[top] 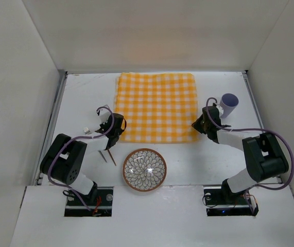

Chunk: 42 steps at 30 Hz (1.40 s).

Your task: Set the dinner table for one person

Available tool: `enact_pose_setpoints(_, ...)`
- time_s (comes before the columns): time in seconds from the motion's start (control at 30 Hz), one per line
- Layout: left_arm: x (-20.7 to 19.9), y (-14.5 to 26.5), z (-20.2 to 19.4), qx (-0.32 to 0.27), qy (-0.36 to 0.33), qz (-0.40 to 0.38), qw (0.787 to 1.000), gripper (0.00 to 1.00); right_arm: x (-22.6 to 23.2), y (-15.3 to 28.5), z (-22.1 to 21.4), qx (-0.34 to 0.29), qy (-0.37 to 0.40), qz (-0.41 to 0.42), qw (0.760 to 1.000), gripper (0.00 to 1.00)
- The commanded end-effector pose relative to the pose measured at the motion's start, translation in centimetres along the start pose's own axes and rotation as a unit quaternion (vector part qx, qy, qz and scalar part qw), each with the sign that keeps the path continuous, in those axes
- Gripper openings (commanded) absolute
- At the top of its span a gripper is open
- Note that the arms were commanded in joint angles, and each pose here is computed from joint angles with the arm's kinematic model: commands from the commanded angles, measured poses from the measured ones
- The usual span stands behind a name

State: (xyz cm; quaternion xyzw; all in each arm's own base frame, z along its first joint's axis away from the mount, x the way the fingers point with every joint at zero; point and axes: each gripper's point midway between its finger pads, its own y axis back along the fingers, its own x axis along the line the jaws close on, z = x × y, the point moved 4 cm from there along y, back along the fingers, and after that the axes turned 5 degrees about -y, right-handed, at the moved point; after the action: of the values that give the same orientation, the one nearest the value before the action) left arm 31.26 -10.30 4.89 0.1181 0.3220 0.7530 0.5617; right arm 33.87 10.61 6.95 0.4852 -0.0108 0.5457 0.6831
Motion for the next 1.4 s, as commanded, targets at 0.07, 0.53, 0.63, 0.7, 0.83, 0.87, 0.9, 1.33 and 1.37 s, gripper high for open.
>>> enact_pose_setpoints(0.07,-1.1,-0.3,0.4,-0.008,0.016,-0.01,1.0,0.07,1.9,-0.2,0.5,-0.009,-0.006,0.037,0.999,0.05)
enact_pose_setpoints(0.53,0.9,2.6,-1.2,-0.003,0.021,-0.011,1.0,0.07,0.7,1.6,0.7,-0.029,-0.004,0.026,0.999,0.11)
enact_pose_setpoints(0.63,1.3,3.0,-0.7,-0.012,0.021,-0.008,1.0,0.13,1.0,2.1,0.4,-0.028,0.0,0.033,0.999,0.17)
enact_pose_setpoints(0.7,1.4,3.1,0.0,-0.022,0.026,-0.008,0.999,0.2,1.1,2.6,0.1,-0.027,0.003,0.039,0.999,0.29)
enact_pose_setpoints(0.83,0.9,4.1,1.2,-0.038,0.031,-0.022,0.999,0.34,0.8,4.1,1.0,-0.054,0.008,0.041,0.998,0.53)
enact_pose_setpoints(0.87,0.9,4.4,1.4,-0.041,0.032,-0.024,0.998,0.35,0.8,4.7,1.6,-0.07,0.012,0.038,0.997,0.57)
enact_pose_setpoints(0.9,0.5,4.9,1.7,-0.045,0.032,-0.033,0.998,0.35,0.8,5.4,2.1,-0.085,0.021,0.036,0.996,0.61)
enact_pose_setpoints(1.33,-2.2,7.0,1.9,-0.065,0.009,-0.096,0.993,0.35,5.5,14.8,-14.6,0.158,0.276,0.201,0.927,0.71)
enact_pose_setpoints(1.37,-2.2,6.5,1.2,-0.055,0.002,-0.094,0.994,0.35,5.2,15.3,-15.5,0.172,0.28,0.205,0.922,0.71)
